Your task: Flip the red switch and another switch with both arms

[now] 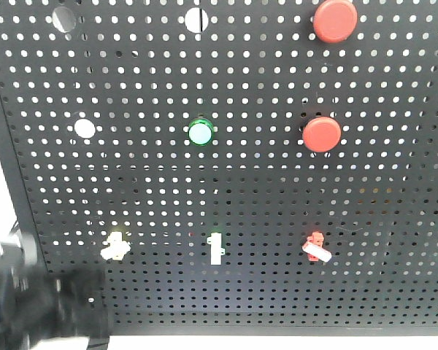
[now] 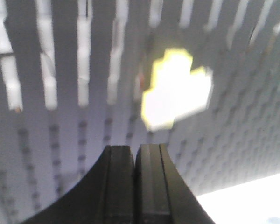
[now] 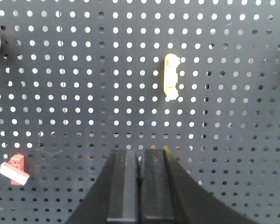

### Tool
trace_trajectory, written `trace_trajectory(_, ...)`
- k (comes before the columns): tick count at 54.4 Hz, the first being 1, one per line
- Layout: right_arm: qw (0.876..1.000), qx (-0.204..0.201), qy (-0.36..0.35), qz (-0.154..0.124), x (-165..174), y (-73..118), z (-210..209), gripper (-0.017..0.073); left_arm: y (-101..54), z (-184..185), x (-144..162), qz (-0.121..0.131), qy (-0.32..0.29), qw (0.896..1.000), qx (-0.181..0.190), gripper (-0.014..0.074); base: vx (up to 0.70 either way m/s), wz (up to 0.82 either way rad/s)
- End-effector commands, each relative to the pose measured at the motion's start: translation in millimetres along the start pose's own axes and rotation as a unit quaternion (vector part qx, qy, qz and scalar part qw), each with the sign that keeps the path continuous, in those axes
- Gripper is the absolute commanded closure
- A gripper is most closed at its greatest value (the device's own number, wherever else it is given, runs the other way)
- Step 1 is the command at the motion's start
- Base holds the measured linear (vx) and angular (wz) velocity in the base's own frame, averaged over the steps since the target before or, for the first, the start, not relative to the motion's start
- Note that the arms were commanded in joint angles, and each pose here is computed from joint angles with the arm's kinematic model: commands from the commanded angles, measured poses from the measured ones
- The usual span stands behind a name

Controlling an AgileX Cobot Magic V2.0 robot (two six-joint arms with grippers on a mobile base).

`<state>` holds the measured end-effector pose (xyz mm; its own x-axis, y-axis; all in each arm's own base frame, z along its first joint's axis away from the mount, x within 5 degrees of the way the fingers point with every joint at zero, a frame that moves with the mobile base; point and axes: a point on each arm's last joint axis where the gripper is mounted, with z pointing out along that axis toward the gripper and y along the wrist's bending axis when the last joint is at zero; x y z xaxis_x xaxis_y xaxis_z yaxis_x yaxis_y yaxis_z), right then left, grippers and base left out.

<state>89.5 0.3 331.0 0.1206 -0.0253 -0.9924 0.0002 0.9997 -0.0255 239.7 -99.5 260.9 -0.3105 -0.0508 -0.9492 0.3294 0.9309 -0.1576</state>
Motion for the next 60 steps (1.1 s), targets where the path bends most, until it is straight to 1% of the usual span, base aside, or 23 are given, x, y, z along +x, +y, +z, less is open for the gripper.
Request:
trace_trajectory(1, 0.999, 0.002, -0.054, -0.002, -18.2, -0.6, 1.4, 0.0566, -5.1, -9.4, -24.2, -0.008, -0.086, 0.996, 0.015, 0.0591, 0.0, 0.0)
trace_trajectory(8, 0.998, 0.002, -0.057, -0.002, -18.7, -0.6, 1.4, 0.0566, -7.3, -25.5, -39.2, -0.008, -0.131, 0.991, 0.022, 0.0591, 0.0, 0.0)
trace_trajectory(10, 0.998, 0.002, -0.058, 0.002, -18.9, -0.6, 1.4, 0.0566, -7.9, -31.3, -43.2, -0.008, -0.141, 0.99, 0.024, 0.0591, 0.0, 0.0)
trace_trajectory(12, 0.998, 0.002, -0.057, 0.014, -18.6, -0.7, 1.9, 0.0566, -8.6, -38.9, -48.1, -0.003, -0.153, 0.988, 0.026, 0.0591, 0.0, 0.0)
trace_trajectory(16, 0.998, 0.001, -0.042, 0.053, -15.4, -0.8, 6.0, 0.0566, -9.2, -53.4, -57.4, 0.011, -0.18, 0.983, 0.026, 0.0591, 0.0, 0.0)
trace_trajectory(19, 0.997, 0.0, -0.03, 0.069, -12.5, -0.6, 10.0, 0.0566, -9.9, -62.5, -62.5, 0.025, -0.197, 0.98, 0.026, 0.0591, 0.0, 0.0)
trace_trajectory(20, 0.997, 0.0, -0.025, 0.071, -11.3, -0.6, 12.3, 0.0566, -10.2, -66.1, -64.3, 0.028, -0.202, 0.979, 0.026, 0.0591, 0.0, 0.0)
trace_trajectory(22, 0.997, 0.0, -0.021, 0.075, -9.9, -0.6, 15.6, 0.0566, -10.5, -70.4, -66.1, 0.033, -0.207, 0.978, 0.026, 0.0591, 0.0, 0.0)
trace_trajectory(26, 0.997, 0.0, -0.021, 0.079, -8.1, -0.5, 24.7, 0.0566, -10.9, -79.4, -68.6, 0.032, -0.21, 0.977, 0.027, 0.0591, 0.0, 0.0)
trace_trajectory(29, 0.996, 0.0, -0.024, 0.088, -6.5, -0.5, 33.0, 0.0566, -10.9, -83.3, -68.5, 0.032, -0.204, 0.978, 0.027, 0.0591, 0.0, 0.0)
trace_trajectory(32, 0.996, -0.001, -0.027, 0.09, -4.6, -0.3, 40.5, 0.0566, -10.9, -86.0, -68.1, 0.032, -0.198, 0.979, 0.026, 0.0591, 0.0, 0.0)
trace_trajectory(35, 0.995, -0.007, -0.019, 0.102, -0.6, 1.2, 48.5, 0.0566, -10.8, -86.8, -67.2, 0.033, -0.191, 0.981, 0.026, 0.0591, 0.0, 0.0)
trace_trajectory(37, 0.994, -0.019, -0.016, 0.106, 1.5, 4.7, 53.1, 0.0566, -10.8, -86.7, -66.9, 0.033, -0.189, 0.981, 0.026, 0.0591, 0.0, 0.0)
trace_trajectory(39, 0.994, -0.04, -0.015, 0.101, 3.1, 10.5, 57.3, 0.0566, -10.8, -86.7, -66.8, 0.033, -0.189, 0.981, 0.026, 0.0591, 0.0, 0.0)
trace_trajectory(43, 0.992, -0.106, -0.024, 0.071, 4.9, 29.3, 64.0, 0.0566, -10.8, -86.9, -67.3, 0.032, -0.192, 0.981, 0.026, 0.0591, 0.0, 0.0)
trace_trajectory(45, 0.989, -0.133, -0.027, 0.062, 6.1, 37.9, 67.5, 0.0566, -10.8, -86.6, -67.1, 0.032, -0.191, 0.981, 0.026, 0.0591, 0.0, 0.0)
trace_trajectory(47, 0.986, -0.15, -0.024, 0.067, 7.8, 44.5, 71.8, 0.0566, -10.8, -86.6, -67.1, 0.032, -0.191, 0.981, 0.026, 0.0591, 0.0, 0.0)
trace_trajectory(52, 0.981, -0.171, -0.019, 0.091, 9.7, 57.1, 86.1, 0.0566, -10.8, -86.6, -67.1, 0.032, -0.191, 0.981, 0.026, 0.0591, 0.0, 0.0)
trace_trajectory(55, 0.978, -0.182, -0.016, 0.097, 10.5, 63.6, 93.2, 0.0566, -10.8, -86.5, -67.0, 0.032, -0.191, 0.981, 0.026, 0.0591, 0.0, 0.0)
trace_trajectory(60, 0.975, -0.2, -0.006, 0.097, 10.7, 75.7, 105.6, 0.0566, -10.8, -86.5, -67.0, 0.032, -0.191, 0.981, 0.026, 0.0591, 0.0, 0.0)
